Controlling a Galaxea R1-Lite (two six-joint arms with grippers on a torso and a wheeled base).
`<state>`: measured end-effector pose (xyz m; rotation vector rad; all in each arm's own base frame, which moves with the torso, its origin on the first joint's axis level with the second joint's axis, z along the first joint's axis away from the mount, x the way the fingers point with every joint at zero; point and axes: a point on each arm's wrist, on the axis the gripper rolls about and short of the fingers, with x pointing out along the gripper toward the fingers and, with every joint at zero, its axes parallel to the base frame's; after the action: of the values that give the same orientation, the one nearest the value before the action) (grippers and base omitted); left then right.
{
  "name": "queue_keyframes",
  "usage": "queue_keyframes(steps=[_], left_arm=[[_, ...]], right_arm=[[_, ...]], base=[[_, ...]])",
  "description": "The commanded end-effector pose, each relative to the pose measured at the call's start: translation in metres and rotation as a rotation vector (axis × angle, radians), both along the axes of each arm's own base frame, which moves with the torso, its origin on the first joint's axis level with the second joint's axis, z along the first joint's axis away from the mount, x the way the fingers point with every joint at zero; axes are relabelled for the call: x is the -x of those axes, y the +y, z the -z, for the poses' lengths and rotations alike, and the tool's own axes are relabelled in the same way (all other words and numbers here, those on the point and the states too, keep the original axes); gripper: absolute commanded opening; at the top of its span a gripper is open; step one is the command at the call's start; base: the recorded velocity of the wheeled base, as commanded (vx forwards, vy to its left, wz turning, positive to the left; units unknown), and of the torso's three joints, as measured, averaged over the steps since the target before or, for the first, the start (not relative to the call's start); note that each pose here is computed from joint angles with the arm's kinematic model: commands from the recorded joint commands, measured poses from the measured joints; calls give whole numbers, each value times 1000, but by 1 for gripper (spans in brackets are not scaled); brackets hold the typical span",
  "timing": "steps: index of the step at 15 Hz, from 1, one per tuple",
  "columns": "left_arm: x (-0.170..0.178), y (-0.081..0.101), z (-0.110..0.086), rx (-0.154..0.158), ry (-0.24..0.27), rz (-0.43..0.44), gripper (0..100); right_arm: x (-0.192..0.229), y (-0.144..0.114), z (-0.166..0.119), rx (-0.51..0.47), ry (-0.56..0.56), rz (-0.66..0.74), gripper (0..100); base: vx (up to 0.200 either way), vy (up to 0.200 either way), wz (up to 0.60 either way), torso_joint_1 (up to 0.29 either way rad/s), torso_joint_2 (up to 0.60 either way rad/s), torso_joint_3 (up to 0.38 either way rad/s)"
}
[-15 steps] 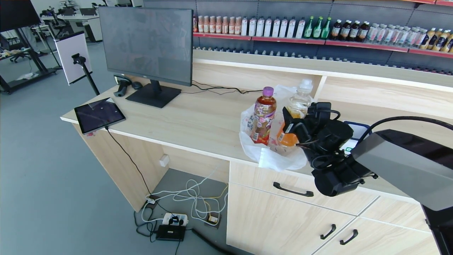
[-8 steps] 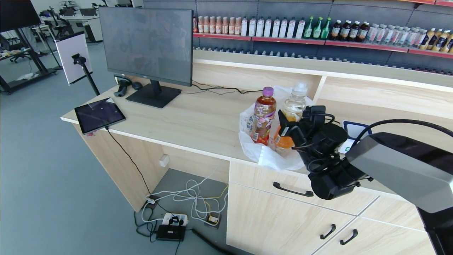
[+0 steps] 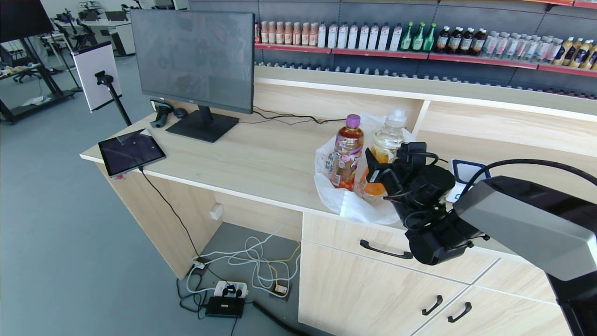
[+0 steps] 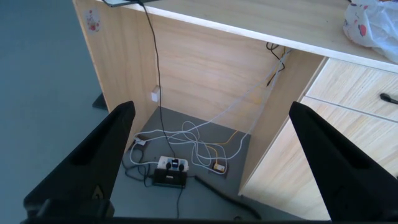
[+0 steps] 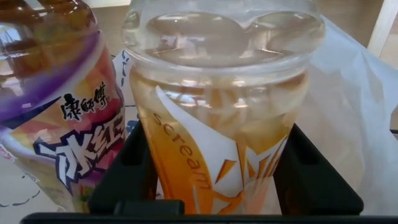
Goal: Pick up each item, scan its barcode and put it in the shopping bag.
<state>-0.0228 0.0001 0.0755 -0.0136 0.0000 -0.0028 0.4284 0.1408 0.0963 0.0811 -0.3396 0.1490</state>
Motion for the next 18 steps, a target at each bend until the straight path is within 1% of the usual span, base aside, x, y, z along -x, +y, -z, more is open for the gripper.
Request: queue_keyframes(steps=[1, 2, 10, 17, 18], left_arm=[[0, 0, 0, 0, 0, 0, 100], [0, 0, 0, 0, 0, 0, 100], [0, 0, 0, 0, 0, 0, 100], [0, 0, 0, 0, 0, 0, 100], [0, 0, 0, 0, 0, 0, 100]], right_arm=[[1, 0, 3, 4, 12, 0, 0], [1, 1, 3, 4, 10, -2, 100], [6, 1, -3, 3, 9, -6, 100], [19, -3, -14, 7, 16, -6, 100], [21, -4, -18, 4, 7, -6, 100]], base=[[0, 0, 0, 0, 0, 0], [0, 0, 0, 0, 0, 0], [0, 0, 0, 0, 0, 0], [0, 0, 0, 0, 0, 0], [0, 0, 0, 0, 0, 0]])
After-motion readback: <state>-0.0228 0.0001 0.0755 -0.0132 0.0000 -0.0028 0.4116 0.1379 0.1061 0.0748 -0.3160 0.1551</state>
